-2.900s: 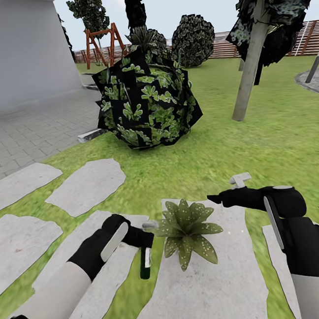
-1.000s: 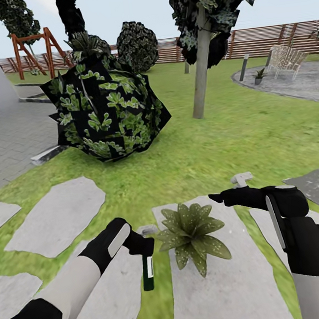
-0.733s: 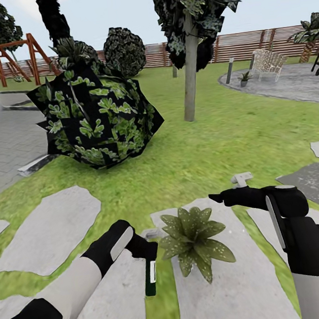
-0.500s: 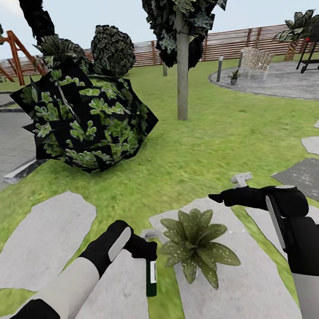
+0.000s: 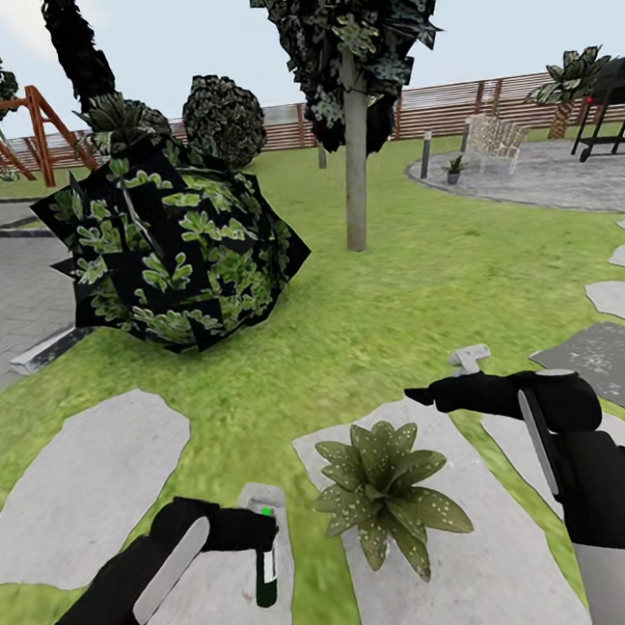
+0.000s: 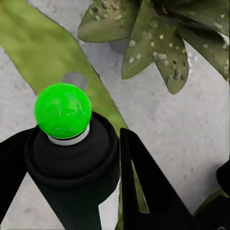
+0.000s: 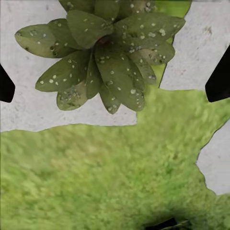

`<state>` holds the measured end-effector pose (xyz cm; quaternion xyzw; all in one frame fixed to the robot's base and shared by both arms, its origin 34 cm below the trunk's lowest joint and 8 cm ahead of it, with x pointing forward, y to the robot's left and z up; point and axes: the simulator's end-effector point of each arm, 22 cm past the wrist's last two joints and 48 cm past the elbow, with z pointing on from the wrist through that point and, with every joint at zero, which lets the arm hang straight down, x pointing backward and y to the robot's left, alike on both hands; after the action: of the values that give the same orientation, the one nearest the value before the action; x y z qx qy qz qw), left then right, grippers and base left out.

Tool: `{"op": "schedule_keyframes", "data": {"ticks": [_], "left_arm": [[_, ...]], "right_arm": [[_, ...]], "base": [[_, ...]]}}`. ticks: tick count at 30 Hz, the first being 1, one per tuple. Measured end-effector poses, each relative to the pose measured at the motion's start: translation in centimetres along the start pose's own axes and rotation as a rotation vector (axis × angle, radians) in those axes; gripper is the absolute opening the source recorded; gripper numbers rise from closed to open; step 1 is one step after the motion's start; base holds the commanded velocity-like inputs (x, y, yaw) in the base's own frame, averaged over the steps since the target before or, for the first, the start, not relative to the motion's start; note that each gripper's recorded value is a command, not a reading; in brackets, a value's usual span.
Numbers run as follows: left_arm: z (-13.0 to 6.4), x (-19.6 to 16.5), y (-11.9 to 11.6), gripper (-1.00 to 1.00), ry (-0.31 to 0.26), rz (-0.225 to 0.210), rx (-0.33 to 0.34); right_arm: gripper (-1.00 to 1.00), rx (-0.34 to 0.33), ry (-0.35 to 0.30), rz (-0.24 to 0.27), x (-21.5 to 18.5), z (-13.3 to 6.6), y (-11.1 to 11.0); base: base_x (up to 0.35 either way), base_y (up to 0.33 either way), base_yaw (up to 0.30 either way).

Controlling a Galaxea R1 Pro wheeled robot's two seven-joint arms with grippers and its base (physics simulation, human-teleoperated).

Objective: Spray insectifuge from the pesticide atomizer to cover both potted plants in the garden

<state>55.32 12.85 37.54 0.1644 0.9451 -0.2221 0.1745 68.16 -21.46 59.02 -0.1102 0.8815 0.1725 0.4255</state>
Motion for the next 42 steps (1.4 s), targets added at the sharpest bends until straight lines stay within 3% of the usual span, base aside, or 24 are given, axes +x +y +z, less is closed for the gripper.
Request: {"op": "schedule_keyframes", "data": {"ticks": [2, 4, 10, 11, 15, 18, 21, 23, 24, 25, 28, 30, 33, 38, 42], "left_arm": [[-3.0, -1.9, -0.5, -1.00, -0.089, 0.041, -0.021], [-4.9, -3.0, 0.0, -1.00, -0.138, 0.033, -0.034], [-7.8, -5.3, -1.1, -1.00, -0.220, 0.047, -0.014], [-9.2, -7.1, -1.8, -1.00, -0.278, 0.057, -0.005], [-10.5, -8.1, -2.9, -1.00, -0.311, 0.074, 0.003], [-11.0, -8.7, -4.0, -1.00, -0.333, 0.089, 0.011], [-10.8, -8.9, -6.4, -1.00, -0.373, 0.157, 0.035], [-11.1, -8.3, -6.5, -1.00, -0.384, 0.198, 0.062], [-11.4, -8.0, -7.2, -1.00, -0.407, 0.222, 0.125], [-11.7, -7.7, -7.6, -1.00, -0.421, 0.255, 0.163], [-11.8, -6.6, -8.1, -1.00, -0.408, 0.314, 0.226], [-11.8, -6.0, -8.2, -1.00, -0.394, 0.319, 0.283], [-11.3, -4.9, -8.0, -1.00, -0.364, 0.295, 0.363], [-11.8, -5.1, -7.8, -1.00, -0.365, 0.286, 0.392], [-12.4, -5.8, -8.1, -1.00, -0.385, 0.298, 0.399]], "right_arm": [[1.00, -0.101, -0.003, -0.002, 0.0, -0.4, 2.4], [1.00, -0.171, -0.037, -0.037, -0.7, -0.9, 4.1], [1.00, -0.217, -0.095, -0.084, -2.2, -2.3, 5.5], [1.00, -0.229, -0.102, -0.091, -2.4, -2.4, 6.0], [1.00, -0.242, -0.113, -0.105, -3.0, -3.1, 6.8], [1.00, -0.269, -0.100, -0.140, -2.9, -3.1, 8.6], [1.00, -0.297, -0.090, -0.173, -2.9, -3.3, 10.4], [1.00, -0.403, -0.081, -0.198, -2.5, -4.2, 13.2], [1.00, -0.539, -0.055, -0.232, -1.5, -5.3, 16.6], [1.00, -0.592, -0.042, -0.254, -1.0, -5.9, 18.1], [1.00, -0.632, -0.033, -0.277, -0.8, -6.6, 19.5], [1.00, -0.645, -0.026, -0.282, -1.0, -6.9, 19.9], [1.00, -0.691, 0.024, -0.336, 0.0, -6.8, 22.5], [1.00, -0.722, 0.070, -0.378, 0.6, -6.9, 24.5], [1.00, -0.683, 0.078, -0.381, 0.2, -6.2, 24.2]], "base": [[0.000, 0.000, 0.000], [0.000, 0.000, 0.000], [0.000, 0.000, 0.000], [0.000, 0.000, 0.000], [0.000, 0.000, 0.000], [0.000, 0.000, 0.000], [0.000, 0.000, 0.000], [0.000, 0.000, 0.000], [0.000, 0.000, 0.000], [0.000, 0.000, 0.000], [0.000, 0.000, 0.000], [0.000, 0.000, 0.000], [0.000, 0.000, 0.000], [0.000, 0.000, 0.000], [0.000, 0.000, 0.000]]}}
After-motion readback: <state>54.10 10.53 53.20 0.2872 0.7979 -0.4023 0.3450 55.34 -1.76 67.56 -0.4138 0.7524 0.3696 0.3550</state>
